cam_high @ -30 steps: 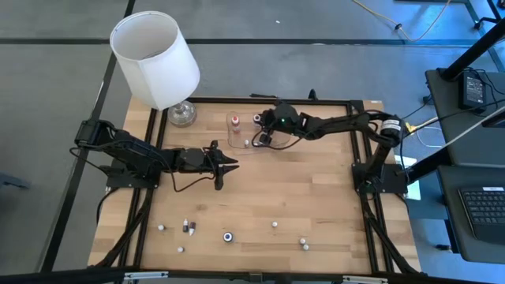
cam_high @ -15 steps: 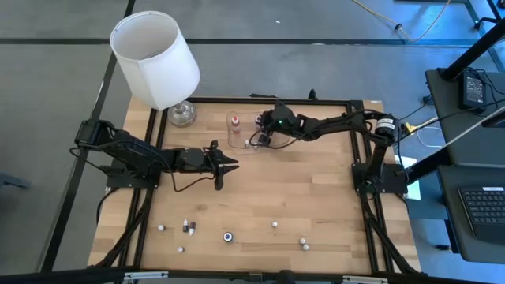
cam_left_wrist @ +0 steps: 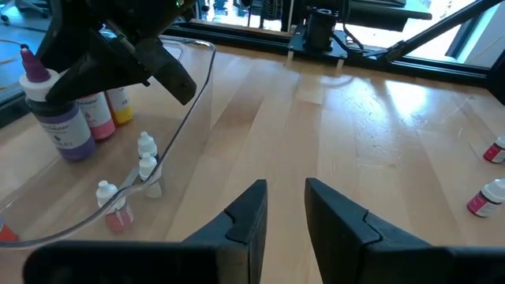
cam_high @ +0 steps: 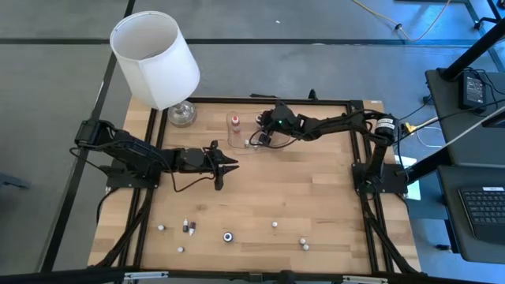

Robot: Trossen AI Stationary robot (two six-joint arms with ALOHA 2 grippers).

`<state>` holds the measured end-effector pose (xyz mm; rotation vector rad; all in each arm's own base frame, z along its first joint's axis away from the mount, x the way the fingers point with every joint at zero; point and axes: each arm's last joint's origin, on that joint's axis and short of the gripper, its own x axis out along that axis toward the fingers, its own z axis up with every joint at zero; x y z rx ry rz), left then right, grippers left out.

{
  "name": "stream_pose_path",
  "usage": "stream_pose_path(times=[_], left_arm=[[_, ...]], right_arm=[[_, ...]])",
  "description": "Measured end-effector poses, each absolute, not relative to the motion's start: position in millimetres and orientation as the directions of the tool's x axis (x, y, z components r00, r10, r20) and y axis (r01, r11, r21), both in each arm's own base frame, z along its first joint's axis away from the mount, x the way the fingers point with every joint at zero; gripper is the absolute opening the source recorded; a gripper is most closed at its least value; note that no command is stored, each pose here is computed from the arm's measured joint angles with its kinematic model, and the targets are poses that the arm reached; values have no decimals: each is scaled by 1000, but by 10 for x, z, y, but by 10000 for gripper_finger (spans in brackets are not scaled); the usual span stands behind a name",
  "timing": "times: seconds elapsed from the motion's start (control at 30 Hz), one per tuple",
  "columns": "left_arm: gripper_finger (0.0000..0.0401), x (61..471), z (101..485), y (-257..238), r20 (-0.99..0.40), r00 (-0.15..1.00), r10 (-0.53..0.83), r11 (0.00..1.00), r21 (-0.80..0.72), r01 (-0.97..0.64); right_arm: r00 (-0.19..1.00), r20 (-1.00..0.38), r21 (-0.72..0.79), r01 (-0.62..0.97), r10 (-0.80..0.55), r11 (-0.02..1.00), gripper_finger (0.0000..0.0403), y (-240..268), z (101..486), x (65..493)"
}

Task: Pick & Place food coloring
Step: Put the large violet food coloring bottle into the transparent bin, then put the left small blue food coloring bottle into the transparent bin

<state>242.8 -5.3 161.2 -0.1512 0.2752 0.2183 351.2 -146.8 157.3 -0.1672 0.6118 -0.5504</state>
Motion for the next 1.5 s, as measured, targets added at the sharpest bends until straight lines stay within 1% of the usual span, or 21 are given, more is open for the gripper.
stream_pose_path(times=[0.43, 0.53, 0.73, 0.9, 1.13, 1.3, 1.37, 1.4, 1.5], left_arm=[[84, 2428, 1612, -53, -285, 939, 192, 965, -118, -234], [82, 2428, 1612, -53, -285, 939, 192, 965, -118, -234], [85, 2428, 1612, -53, -285, 939, 193, 965, -118, -234], [84, 2428, 1612, -53, -285, 939, 193, 965, -118, -234], [83, 2428, 1611, -54, -285, 939, 193, 965, -118, -234], [86, 2428, 1611, -54, -285, 939, 193, 965, -118, -234], [86, 2428, 1611, -53, -285, 939, 193, 965, -118, -234], [86, 2428, 1611, -53, -285, 939, 193, 965, -118, -234], [86, 2428, 1610, -54, -285, 939, 193, 965, -118, -234]], right_arm=[[680, -500, -309, 439, -537, 844, 148, -1468, 1572, 3511], [677, -501, -312, 440, -539, 842, 165, -1470, 1570, 3509], [675, -502, -308, 445, -541, 841, 219, -1470, 1570, 3508], [667, -497, -318, 455, -555, 831, 240, -1468, 1596, 3497], [695, -435, -312, 479, -572, 820, 238, -1452, 1854, 3448], [725, -376, -302, 493, -577, 816, 237, -1393, 2156, 3365], [741, -372, -301, 474, -559, 828, 237, -1308, 2293, 3313], [756, -384, -294, 443, -530, 847, 237, -1244, 2360, 3280], [822, -446, -237, 272, -353, 933, 237, -991, 2534, 3158]])
